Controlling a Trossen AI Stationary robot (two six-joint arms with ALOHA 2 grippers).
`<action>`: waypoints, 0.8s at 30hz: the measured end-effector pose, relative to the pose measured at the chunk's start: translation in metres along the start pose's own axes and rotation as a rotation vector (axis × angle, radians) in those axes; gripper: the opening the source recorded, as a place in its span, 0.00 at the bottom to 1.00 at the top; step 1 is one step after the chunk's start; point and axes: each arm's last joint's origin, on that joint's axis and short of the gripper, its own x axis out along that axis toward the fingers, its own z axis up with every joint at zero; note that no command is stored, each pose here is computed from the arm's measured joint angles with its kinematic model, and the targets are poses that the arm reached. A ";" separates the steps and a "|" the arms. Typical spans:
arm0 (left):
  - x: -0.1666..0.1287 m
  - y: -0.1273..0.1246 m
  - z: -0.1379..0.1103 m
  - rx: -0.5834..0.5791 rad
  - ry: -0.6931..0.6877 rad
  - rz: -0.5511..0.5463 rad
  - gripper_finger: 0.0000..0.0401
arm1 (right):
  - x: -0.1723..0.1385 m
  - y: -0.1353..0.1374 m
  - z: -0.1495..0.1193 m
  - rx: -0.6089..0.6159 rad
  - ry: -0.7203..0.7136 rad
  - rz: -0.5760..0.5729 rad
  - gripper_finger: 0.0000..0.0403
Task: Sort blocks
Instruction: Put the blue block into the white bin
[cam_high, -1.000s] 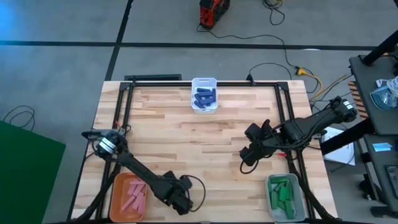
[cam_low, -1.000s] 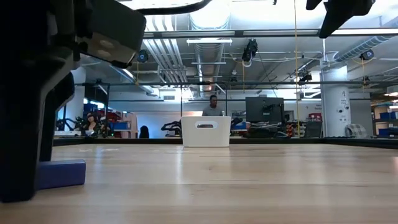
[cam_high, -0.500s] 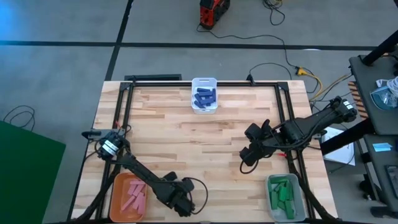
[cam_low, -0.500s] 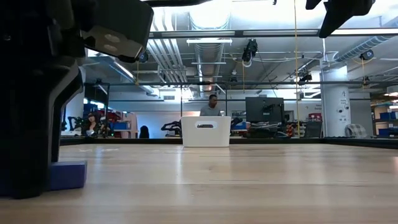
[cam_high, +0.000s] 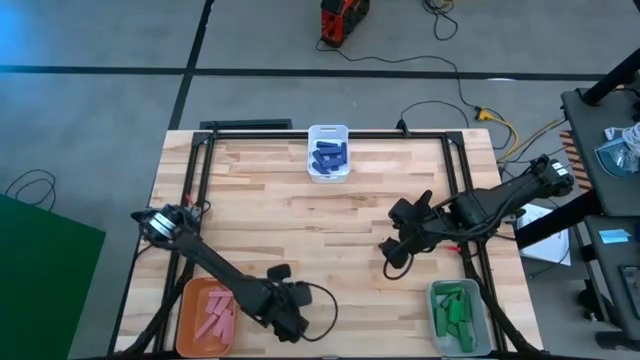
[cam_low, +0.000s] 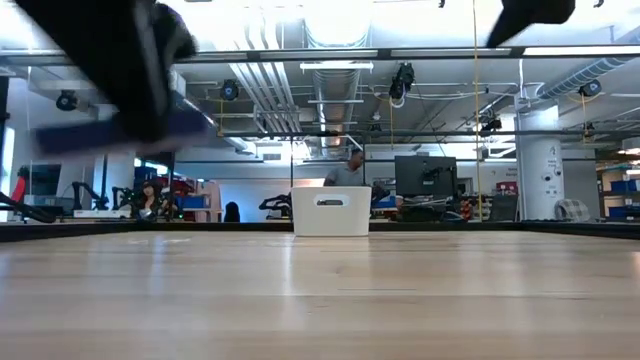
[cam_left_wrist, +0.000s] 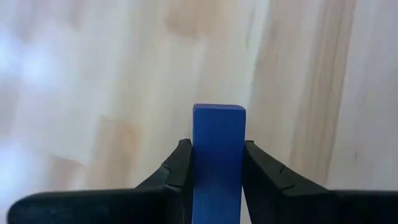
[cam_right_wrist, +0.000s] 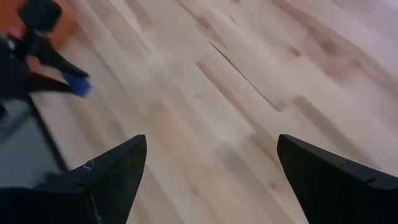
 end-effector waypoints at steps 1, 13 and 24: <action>-0.007 0.002 0.002 0.016 -0.038 0.010 0.18 | 0.000 0.002 0.001 0.024 -0.011 0.021 0.87; -0.078 0.057 0.038 -0.036 -0.338 0.089 0.18 | 0.009 0.034 0.023 0.229 -0.144 0.313 0.81; -0.083 0.085 0.067 -0.069 -0.391 0.130 0.18 | 0.042 0.050 0.035 0.242 -0.130 0.288 0.81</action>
